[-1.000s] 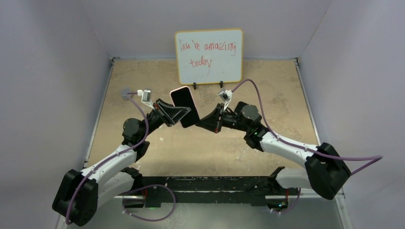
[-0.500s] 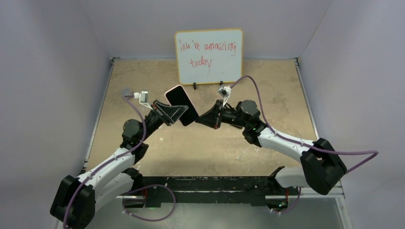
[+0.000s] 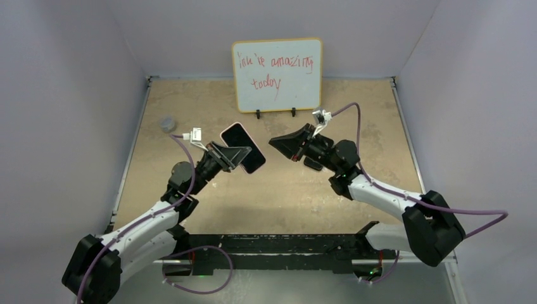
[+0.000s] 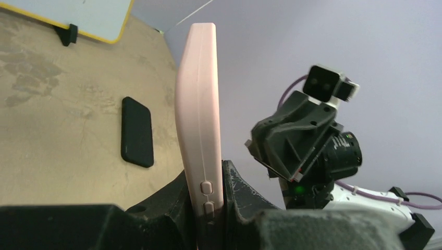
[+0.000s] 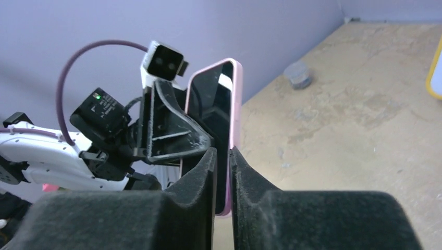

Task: Take the phone out of the phone case
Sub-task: Remove the phone case from the phone.

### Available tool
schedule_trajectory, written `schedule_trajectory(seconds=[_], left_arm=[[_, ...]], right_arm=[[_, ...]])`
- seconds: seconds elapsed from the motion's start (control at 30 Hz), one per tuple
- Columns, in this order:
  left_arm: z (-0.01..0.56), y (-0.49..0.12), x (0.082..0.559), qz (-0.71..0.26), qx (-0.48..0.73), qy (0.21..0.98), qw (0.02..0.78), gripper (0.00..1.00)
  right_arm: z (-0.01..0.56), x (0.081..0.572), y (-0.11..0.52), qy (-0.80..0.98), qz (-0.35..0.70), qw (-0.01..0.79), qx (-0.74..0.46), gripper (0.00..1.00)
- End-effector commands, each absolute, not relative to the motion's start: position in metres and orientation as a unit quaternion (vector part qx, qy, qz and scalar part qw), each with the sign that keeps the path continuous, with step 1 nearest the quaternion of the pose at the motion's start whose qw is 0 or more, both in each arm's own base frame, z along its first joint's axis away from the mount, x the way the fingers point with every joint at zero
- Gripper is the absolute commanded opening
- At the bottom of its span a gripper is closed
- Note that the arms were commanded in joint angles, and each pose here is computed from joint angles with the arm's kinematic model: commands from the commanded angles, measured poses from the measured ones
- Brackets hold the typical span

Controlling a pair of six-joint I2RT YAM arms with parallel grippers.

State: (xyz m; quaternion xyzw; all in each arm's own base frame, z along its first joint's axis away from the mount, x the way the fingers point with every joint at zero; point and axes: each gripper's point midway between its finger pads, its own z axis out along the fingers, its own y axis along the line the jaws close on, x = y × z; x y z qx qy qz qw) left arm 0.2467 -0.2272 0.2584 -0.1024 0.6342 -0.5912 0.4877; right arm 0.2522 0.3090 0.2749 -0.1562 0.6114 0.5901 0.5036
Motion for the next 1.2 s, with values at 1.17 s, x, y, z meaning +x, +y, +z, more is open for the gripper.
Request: schedule_trajectory(seconds=[1.17], left_arm=[[0.342,-0.195,0.245,-0.678,-0.193,0.487,0.517,0.0]], right_arm=[[0.288,0.195,0.385,0.511,0.657,0.535,-0.145,0.57]])
